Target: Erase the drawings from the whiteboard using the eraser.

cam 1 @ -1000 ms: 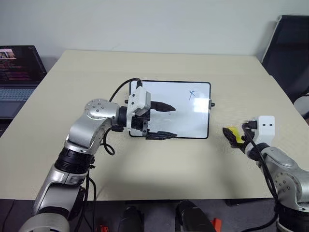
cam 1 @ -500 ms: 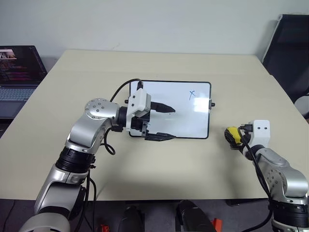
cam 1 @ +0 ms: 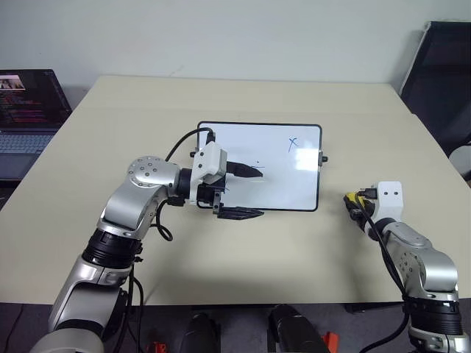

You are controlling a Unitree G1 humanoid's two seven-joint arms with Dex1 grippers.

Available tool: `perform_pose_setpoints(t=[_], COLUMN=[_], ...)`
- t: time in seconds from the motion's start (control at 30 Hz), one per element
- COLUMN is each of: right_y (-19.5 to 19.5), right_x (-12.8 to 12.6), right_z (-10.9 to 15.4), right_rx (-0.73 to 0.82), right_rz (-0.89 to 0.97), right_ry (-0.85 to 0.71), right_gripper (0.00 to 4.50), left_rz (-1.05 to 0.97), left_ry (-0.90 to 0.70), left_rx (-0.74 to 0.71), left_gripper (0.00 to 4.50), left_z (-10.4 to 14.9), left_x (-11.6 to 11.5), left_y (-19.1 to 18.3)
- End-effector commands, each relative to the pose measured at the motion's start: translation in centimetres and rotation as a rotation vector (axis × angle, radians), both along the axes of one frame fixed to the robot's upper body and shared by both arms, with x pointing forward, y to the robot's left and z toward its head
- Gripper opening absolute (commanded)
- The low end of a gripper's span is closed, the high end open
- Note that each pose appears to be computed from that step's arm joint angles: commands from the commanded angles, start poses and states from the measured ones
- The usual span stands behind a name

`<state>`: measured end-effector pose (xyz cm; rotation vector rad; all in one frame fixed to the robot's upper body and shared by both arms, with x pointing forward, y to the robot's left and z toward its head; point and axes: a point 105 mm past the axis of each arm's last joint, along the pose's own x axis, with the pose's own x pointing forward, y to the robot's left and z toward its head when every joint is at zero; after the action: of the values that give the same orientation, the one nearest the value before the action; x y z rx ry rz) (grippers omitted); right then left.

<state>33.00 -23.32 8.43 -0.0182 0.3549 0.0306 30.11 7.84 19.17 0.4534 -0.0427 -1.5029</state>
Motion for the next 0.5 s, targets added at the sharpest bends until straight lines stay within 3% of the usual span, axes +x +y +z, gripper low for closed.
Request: perform_pose_setpoints(t=[0.03, 0.27, 0.5], right_y=[0.0, 0.9, 3.6], right_x=[0.3, -0.4, -2.4], right_z=[1.2, 2.9, 6.3], right_rx=[-0.011, 0.007, -0.043], right_rz=[0.007, 0.049, 0.173], right_ry=[-0.051, -0.104, -0.181], right_gripper=[1.3, 1.3, 1.3], left_rz=[-0.003, 0.105, 0.268], left_ry=[-0.043, -0.052, -0.067], left_rx=[-0.01, 0.005, -0.016], left_gripper=[4.5, 4.5, 4.5], left_z=[0.8, 0.4, 0.5], left_x=[-0.4, 0.5, 1.4], left_y=[0.2, 1.3, 2.6])
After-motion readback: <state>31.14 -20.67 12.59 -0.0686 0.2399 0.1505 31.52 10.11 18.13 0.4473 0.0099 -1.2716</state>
